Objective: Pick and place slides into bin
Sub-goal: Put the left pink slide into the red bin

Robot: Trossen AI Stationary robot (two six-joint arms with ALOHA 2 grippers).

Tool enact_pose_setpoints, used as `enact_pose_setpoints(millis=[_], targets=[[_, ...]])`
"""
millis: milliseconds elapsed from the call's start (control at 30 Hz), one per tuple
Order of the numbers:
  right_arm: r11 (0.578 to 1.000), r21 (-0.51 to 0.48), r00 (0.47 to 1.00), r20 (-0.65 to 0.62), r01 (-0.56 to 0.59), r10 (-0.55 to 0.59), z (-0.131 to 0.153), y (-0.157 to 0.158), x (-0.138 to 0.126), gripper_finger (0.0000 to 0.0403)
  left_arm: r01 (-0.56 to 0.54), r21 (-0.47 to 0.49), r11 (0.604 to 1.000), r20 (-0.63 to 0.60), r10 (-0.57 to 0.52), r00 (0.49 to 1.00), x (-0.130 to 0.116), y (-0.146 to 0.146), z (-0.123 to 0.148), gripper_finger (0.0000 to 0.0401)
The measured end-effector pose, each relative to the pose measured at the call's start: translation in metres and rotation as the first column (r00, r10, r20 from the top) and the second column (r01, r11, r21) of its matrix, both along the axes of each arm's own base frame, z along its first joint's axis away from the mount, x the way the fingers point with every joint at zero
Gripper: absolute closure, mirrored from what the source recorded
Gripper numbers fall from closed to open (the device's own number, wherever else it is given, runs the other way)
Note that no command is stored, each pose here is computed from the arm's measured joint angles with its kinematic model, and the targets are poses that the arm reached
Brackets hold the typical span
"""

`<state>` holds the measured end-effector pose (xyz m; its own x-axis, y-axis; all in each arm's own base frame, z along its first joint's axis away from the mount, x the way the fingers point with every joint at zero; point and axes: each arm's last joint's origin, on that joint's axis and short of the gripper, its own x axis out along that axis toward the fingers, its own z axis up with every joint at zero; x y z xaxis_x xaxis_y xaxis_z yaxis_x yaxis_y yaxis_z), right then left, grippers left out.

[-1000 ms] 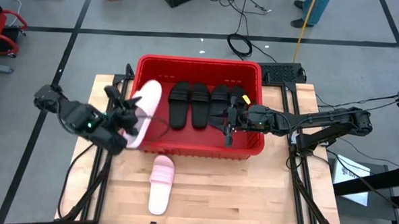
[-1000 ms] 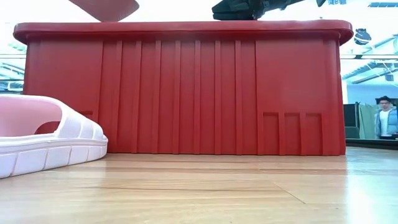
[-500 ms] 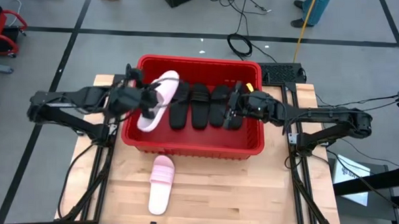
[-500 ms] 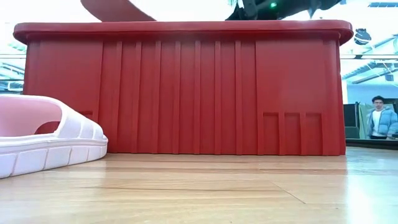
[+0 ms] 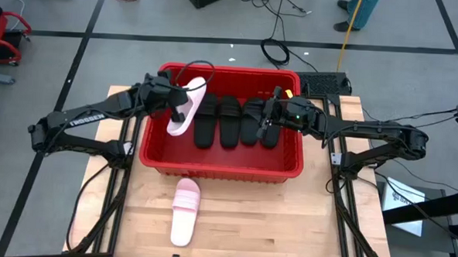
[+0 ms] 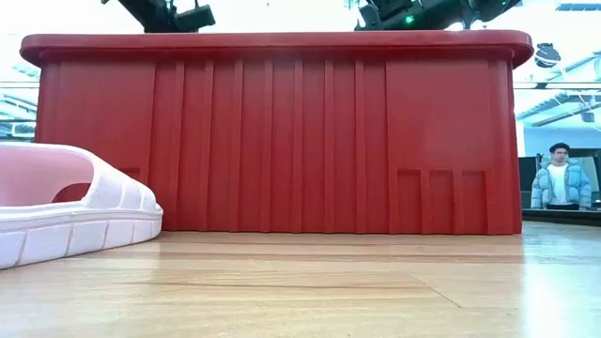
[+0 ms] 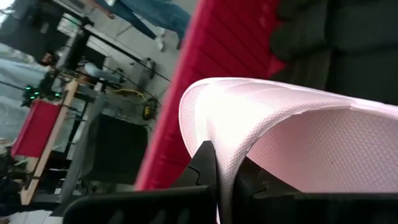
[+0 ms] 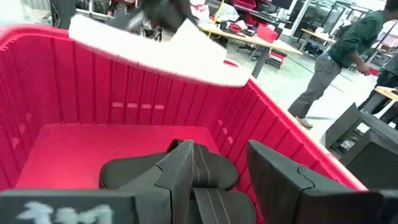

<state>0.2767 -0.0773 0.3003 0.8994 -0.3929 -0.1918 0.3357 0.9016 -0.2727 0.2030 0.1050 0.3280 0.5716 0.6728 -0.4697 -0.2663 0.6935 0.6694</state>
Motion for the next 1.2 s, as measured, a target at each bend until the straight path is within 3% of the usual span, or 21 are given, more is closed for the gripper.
enact_pose_setpoints(millis=[400,833,1067,1200], targets=[[1.000,0.025,1.000,-0.016,0.014,-0.013,-0.002,-0.002,-0.001,0.0264,-0.071,-0.048,0.996,0.007,0.071,0.997,-0.011,0.019,-0.071,0.0396],[0.997,0.032,0.997,-0.010,0.073,-0.073,-0.002,-0.018,-0.006,0.0264,-0.183,-0.005,0.983,-0.083,0.182,0.980,-0.027,0.033,-0.095,0.0398],[0.996,0.031,0.997,-0.001,0.083,-0.083,-0.001,-0.021,-0.007,0.0264,-0.173,-0.020,0.985,-0.191,0.166,0.967,-0.017,0.042,-0.116,0.0398],[0.996,0.033,0.996,0.006,0.084,-0.084,-0.001,-0.021,-0.007,0.0264,-0.217,0.002,0.976,-0.246,0.211,0.946,-0.010,0.049,-0.131,0.0399]])
